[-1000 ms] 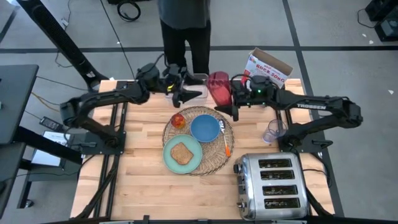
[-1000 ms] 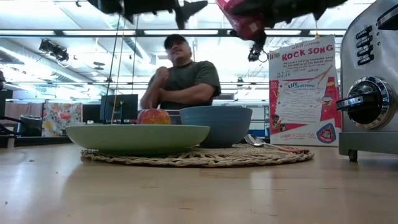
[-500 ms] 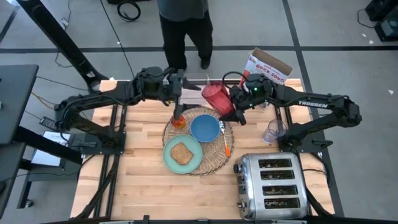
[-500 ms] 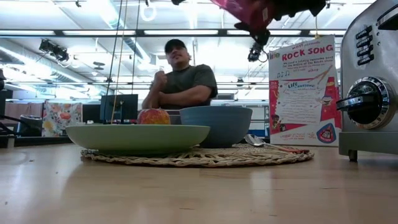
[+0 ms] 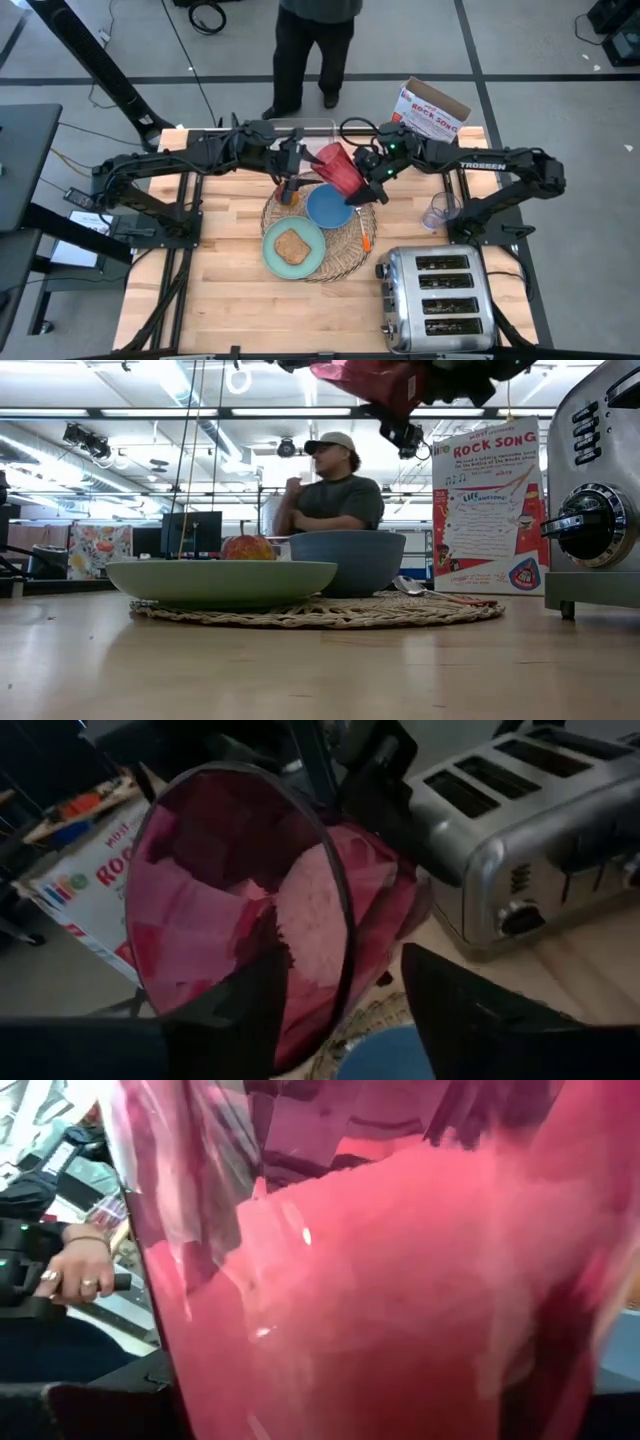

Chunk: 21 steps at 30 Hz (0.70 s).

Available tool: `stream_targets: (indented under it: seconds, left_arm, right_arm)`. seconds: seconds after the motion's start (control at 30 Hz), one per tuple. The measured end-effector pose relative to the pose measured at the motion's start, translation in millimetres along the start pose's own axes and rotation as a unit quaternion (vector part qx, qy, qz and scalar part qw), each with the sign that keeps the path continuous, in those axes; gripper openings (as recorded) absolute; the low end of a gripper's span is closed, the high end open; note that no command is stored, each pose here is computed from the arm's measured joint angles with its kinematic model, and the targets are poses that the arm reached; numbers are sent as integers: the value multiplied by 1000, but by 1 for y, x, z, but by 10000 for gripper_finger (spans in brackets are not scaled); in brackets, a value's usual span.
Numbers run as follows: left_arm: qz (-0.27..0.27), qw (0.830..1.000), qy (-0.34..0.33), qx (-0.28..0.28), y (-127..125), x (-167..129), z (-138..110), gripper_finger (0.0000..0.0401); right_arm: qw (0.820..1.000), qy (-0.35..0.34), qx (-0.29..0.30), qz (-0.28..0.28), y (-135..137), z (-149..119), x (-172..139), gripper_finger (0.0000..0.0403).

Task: Arrange a breakfast setting
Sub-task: Move the red cup to the top right of the table mat

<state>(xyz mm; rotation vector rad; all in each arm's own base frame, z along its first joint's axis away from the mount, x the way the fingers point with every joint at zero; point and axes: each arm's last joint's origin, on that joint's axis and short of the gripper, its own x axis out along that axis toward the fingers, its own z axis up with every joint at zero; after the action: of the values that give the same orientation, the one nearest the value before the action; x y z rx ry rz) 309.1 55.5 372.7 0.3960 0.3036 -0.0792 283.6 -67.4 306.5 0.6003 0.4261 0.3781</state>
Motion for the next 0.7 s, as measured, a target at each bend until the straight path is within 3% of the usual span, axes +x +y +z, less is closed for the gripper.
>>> stream_targets:
  seconds: [0.37,0.5,0.7]
  left_arm:
    - [-42,998,30,39,-6,0,-8,39]
    - [-44,998,33,41,-7,0,-8,30]
    - [-34,996,61,47,-10,0,-11,32]
  right_arm:
    - [1000,21,3,5,-14,-5,12,318]
    - [1000,24,-6,0,-15,-6,13,320]
    - [996,9,-61,-64,-18,-6,12,353]
